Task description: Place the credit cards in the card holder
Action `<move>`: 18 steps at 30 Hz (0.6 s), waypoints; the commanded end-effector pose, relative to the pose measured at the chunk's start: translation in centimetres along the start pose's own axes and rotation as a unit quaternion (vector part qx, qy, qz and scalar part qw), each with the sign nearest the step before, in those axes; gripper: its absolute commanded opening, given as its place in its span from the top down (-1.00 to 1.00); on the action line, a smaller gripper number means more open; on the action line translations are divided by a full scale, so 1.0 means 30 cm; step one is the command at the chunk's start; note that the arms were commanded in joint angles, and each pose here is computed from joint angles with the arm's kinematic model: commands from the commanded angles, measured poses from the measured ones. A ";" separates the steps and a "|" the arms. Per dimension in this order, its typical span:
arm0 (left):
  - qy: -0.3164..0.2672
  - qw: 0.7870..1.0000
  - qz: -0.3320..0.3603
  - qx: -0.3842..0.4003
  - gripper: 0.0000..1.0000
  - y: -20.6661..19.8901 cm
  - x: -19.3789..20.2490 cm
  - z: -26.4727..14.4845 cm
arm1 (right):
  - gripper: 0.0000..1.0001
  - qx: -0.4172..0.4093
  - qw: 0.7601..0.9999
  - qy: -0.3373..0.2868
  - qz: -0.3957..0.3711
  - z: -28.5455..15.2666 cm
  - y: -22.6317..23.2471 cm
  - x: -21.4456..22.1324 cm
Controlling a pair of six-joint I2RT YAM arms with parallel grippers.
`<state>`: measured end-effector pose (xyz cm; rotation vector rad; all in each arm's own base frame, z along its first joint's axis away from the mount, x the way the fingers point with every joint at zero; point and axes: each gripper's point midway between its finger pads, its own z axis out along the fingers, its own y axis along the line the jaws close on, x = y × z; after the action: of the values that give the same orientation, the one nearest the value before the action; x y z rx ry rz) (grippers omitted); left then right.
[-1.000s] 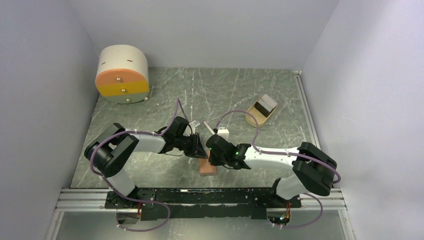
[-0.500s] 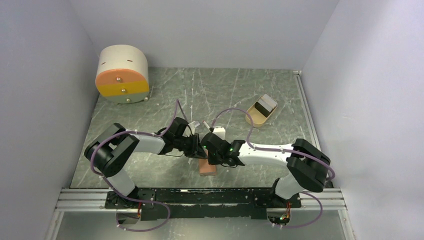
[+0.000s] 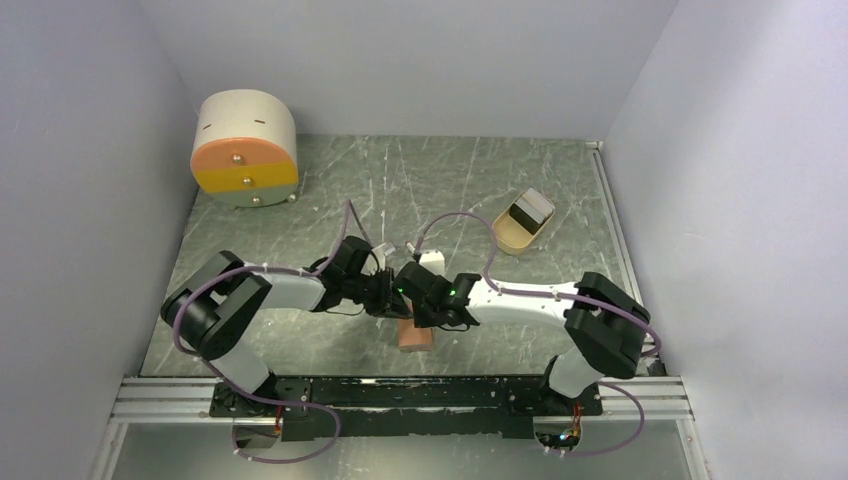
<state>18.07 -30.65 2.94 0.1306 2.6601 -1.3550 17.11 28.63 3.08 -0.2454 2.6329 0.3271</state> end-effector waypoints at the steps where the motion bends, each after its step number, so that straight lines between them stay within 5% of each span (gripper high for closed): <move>1: -0.017 1.000 0.003 -0.005 0.59 -0.024 -0.031 -0.058 | 0.50 0.029 0.999 -0.033 -0.016 -0.066 -0.027 -0.076; 6: -0.093 0.994 0.055 -0.022 0.36 -0.164 -0.166 -0.207 | 0.11 -0.018 0.989 -0.148 0.018 -0.295 0.006 -0.270; 7: -0.109 0.991 0.068 -0.033 0.24 -0.192 -0.189 -0.245 | -0.13 -0.031 0.985 -0.165 0.028 -0.332 0.004 -0.287; 8: -0.126 0.988 0.081 -0.038 0.10 -0.225 -0.207 -0.285 | -0.76 -0.049 0.981 -0.184 0.035 -0.373 0.004 -0.305; 9: -0.142 0.985 0.092 -0.045 -0.06 -0.253 -0.223 -0.327 | -1.00 -0.065 0.976 -0.203 0.038 -0.409 0.001 -0.320; 10: -0.161 0.980 0.102 -0.052 -0.35 -0.280 -0.238 -0.371 | -0.99 -0.077 0.972 -0.217 0.045 -0.439 -0.005 -0.327; 11: -0.173 0.977 0.110 -0.060 -0.87 -0.300 -0.239 -0.413 | -0.99 -0.086 0.969 -0.226 0.051 -0.459 -0.018 -0.323; 12: -0.195 0.971 0.117 -0.070 -0.99 -0.319 -0.254 -0.458 | -0.99 -0.096 0.965 -0.236 0.059 -0.488 -0.026 -0.328; 18: -0.281 0.944 0.147 -0.089 -0.97 -0.413 -0.245 -0.693 | -0.99 -0.114 0.951 -0.267 0.108 -0.596 -0.103 -0.319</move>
<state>22.41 -25.10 26.55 0.1565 2.1084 -1.0878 18.69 24.15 22.83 -0.0140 2.0898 0.7076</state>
